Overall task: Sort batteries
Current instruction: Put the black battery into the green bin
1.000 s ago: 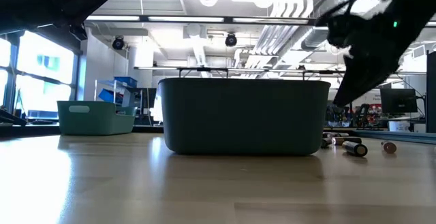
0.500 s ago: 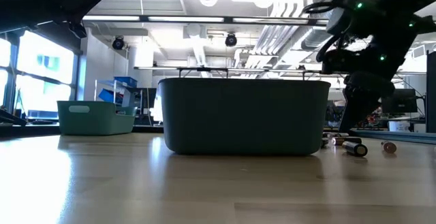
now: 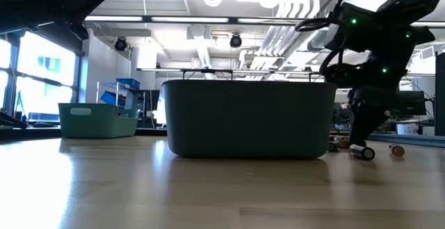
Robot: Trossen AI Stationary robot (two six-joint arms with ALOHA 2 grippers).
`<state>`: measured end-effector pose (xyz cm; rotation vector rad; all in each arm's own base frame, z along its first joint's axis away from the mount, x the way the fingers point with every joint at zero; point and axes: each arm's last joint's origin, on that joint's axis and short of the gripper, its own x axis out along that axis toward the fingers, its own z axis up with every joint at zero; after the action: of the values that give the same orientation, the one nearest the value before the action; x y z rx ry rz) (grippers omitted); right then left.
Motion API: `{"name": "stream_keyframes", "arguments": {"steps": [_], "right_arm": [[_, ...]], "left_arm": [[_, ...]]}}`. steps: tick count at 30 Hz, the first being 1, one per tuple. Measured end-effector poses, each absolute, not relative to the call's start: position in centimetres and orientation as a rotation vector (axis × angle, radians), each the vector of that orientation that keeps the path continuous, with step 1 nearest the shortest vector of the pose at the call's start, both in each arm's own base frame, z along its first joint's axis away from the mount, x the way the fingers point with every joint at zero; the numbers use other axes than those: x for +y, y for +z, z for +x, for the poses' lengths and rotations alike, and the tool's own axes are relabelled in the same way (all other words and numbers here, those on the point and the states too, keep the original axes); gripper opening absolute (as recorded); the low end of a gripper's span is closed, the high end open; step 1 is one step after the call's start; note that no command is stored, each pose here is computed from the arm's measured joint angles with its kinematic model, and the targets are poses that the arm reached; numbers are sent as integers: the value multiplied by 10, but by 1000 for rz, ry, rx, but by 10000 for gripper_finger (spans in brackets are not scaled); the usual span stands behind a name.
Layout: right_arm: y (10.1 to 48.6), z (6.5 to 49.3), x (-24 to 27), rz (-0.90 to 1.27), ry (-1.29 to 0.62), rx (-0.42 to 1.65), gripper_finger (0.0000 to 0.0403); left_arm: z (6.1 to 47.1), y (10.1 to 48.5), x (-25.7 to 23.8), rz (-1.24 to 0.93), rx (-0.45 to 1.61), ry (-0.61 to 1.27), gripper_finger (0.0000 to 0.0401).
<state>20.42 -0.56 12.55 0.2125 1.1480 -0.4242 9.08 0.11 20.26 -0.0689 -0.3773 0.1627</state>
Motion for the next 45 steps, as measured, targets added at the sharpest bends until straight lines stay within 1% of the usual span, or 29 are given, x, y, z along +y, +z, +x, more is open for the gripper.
{"name": "stream_keyframes", "arguments": {"steps": [4, 7, 9, 11, 14, 16, 18, 22, 25, 27, 29, 34, 38, 41, 45], "right_arm": [[128, 207, -2, 145, -582, 1032, 20], [138, 220, 2, 116, -630, 833, 20], [145, 228, 5, 58, -672, 706, 20], [155, 234, 7, -8, -712, 585, 20], [172, 245, 10, -37, -735, 397, 20], [186, 252, 12, -37, -702, 263, 20], [200, 259, 16, -52, -628, 136, 20], [214, 271, 26, -111, -366, -92, 20], [219, 283, 31, -137, -226, -240, 20], [217, 296, 35, -152, -174, -293, 20], [215, 314, 39, -168, -137, -311, 20], [210, 362, 46, -192, -122, -324, 20], [209, 392, 50, -206, -76, -355, 20], [208, 410, 52, -180, -2, -350, 20], [208, 429, 55, -162, 56, -333, 20]], "left_arm": [[92, 200, 1, -65, -349, 163, 5], [93, 196, 1, -59, -305, 164, 5], [94, 193, 1, -55, -276, 164, 5], [94, 192, 1, -53, -263, 165, 5], [95, 191, 1, -49, -255, 165, 5], [94, 192, 1, -26, -258, 168, 5], [94, 192, 1, 1, -263, 168, 5], [96, 196, -1, 40, -292, 126, 5], [98, 200, -1, 46, -327, 106, 10], [102, 201, -2, 45, -330, 108, 25], [106, 200, -2, 46, -316, 117, 49], [116, 195, -2, 49, -259, 125, 133], [122, 195, -3, 30, -275, 90, 191], [125, 197, -5, 50, -303, 23, 215], [130, 196, -7, 94, -279, -27, 222]]}}
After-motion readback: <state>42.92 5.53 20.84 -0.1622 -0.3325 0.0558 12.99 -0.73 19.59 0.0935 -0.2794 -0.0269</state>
